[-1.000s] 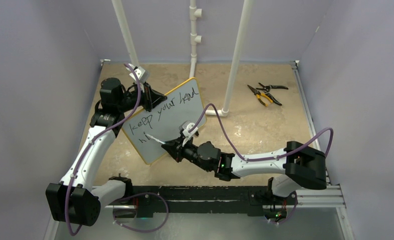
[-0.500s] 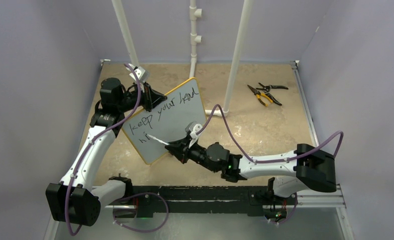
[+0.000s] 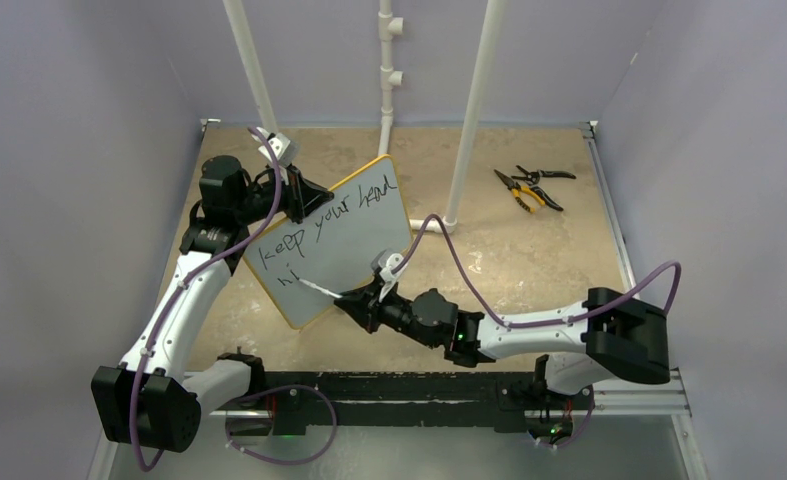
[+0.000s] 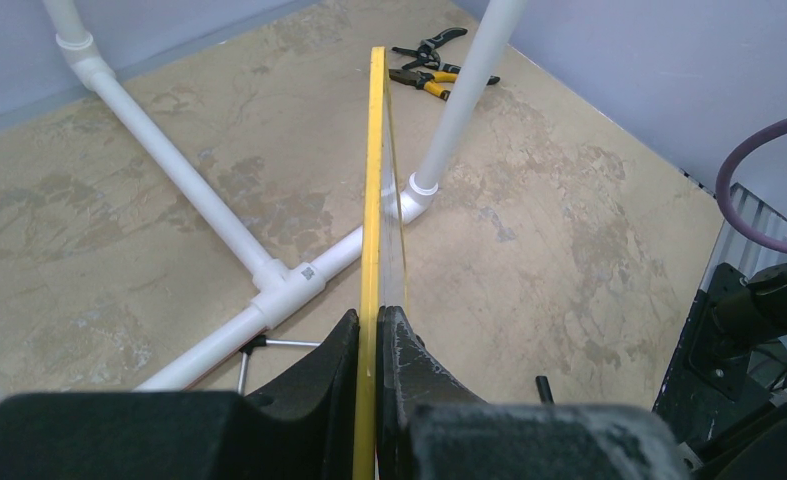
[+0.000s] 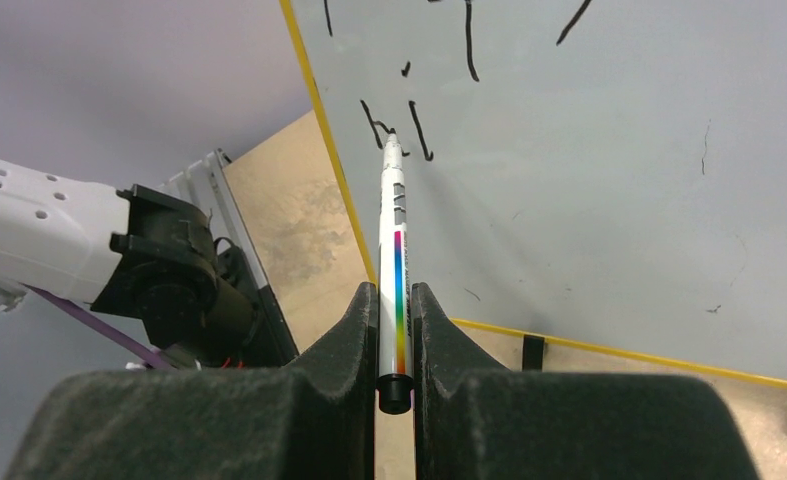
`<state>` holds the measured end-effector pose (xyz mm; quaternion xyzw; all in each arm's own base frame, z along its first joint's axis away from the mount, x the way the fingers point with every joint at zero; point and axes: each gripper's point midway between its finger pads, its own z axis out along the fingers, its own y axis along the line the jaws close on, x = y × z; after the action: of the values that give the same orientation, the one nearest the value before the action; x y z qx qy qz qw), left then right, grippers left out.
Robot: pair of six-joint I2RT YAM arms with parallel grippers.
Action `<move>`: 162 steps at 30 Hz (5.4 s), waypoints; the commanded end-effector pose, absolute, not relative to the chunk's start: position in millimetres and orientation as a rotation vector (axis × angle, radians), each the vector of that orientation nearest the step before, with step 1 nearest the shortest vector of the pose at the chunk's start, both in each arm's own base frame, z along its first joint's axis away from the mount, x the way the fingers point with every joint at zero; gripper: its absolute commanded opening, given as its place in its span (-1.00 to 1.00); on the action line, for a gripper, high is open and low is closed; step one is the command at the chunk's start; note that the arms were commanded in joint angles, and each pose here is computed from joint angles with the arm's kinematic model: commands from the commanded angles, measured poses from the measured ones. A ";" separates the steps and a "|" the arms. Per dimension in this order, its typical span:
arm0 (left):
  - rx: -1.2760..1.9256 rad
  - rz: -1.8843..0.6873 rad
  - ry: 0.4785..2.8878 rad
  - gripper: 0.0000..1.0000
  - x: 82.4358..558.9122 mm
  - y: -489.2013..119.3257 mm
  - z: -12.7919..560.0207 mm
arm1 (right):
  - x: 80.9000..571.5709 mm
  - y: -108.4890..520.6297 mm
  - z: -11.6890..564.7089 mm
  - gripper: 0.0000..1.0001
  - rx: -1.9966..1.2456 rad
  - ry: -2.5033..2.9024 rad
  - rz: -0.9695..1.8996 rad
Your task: Write a sentence on the whiteboard
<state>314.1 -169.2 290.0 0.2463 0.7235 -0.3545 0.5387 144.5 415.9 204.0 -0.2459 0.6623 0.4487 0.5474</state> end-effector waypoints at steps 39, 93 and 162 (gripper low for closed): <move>0.600 -0.866 1.714 -1.00 313.1 -172.2 286.6 | 172.7 424.4 198.0 -1.00 -0.547 1.568 1.035; 0.599 -0.867 1.712 -1.00 314.1 -172.1 287.7 | 158.0 407.9 145.0 -1.00 -0.594 1.752 0.943; 0.594 -0.874 1.719 -1.00 315.4 -172.3 284.8 | 189.7 401.5 193.7 -1.00 -0.508 1.619 0.954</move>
<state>318.8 -168.0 288.4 0.2440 0.7239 -0.3526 0.5405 188.3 405.9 206.7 -0.2316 0.6719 0.4099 0.5717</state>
